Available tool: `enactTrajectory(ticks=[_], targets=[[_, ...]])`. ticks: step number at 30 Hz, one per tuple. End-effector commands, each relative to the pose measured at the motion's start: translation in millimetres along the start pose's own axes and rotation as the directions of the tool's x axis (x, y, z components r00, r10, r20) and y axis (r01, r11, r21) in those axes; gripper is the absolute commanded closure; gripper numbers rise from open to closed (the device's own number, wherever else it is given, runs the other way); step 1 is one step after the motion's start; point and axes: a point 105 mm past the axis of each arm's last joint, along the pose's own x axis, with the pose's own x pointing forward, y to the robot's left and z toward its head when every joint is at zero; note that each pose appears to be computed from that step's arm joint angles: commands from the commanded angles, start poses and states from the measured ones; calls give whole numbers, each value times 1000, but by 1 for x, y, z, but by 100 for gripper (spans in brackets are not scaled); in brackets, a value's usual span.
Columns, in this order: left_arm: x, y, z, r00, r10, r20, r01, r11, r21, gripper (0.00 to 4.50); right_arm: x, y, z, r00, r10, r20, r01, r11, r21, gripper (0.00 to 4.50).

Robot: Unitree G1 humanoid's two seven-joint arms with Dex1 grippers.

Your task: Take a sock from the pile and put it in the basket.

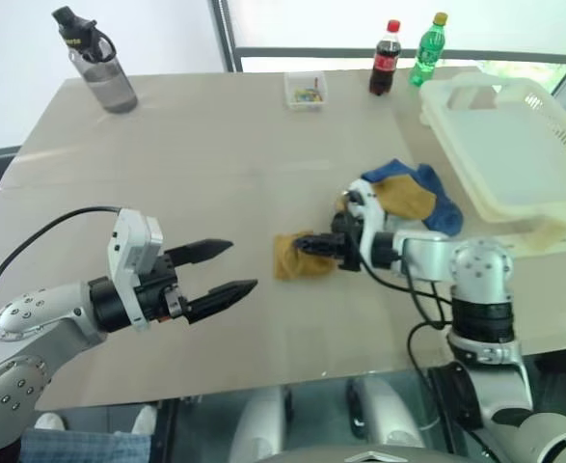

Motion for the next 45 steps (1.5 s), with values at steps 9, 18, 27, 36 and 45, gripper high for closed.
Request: enactTrajectory(ticks=[9, 18, 27, 36, 45], targets=[[10, 7, -11, 999, 45, 4, -45, 998, -33, 0, -22, -24, -18, 993, -114, -34, 111, 991, -78, 219], [38, 10, -29, 997, 71, -23, -72, 997, -33, 0, -6, -46, -27, 977, -214, -28, 210, 973, -95, 219], [67, 16, -40, 995, 94, -44, -93, 995, 23, 0, 8, -41, -31, 979, -202, -23, 198, 972, -127, 219], [95, 16, -32, 984, 176, -41, -164, 966, 202, 0, 13, -41, -37, 976, -214, -32, 207, 966, -155, 446], [97, 9, -34, 968, 247, -50, -223, 932, 286, 0, 14, -42, -41, 975, -219, -40, 210, 964, -161, 446]])
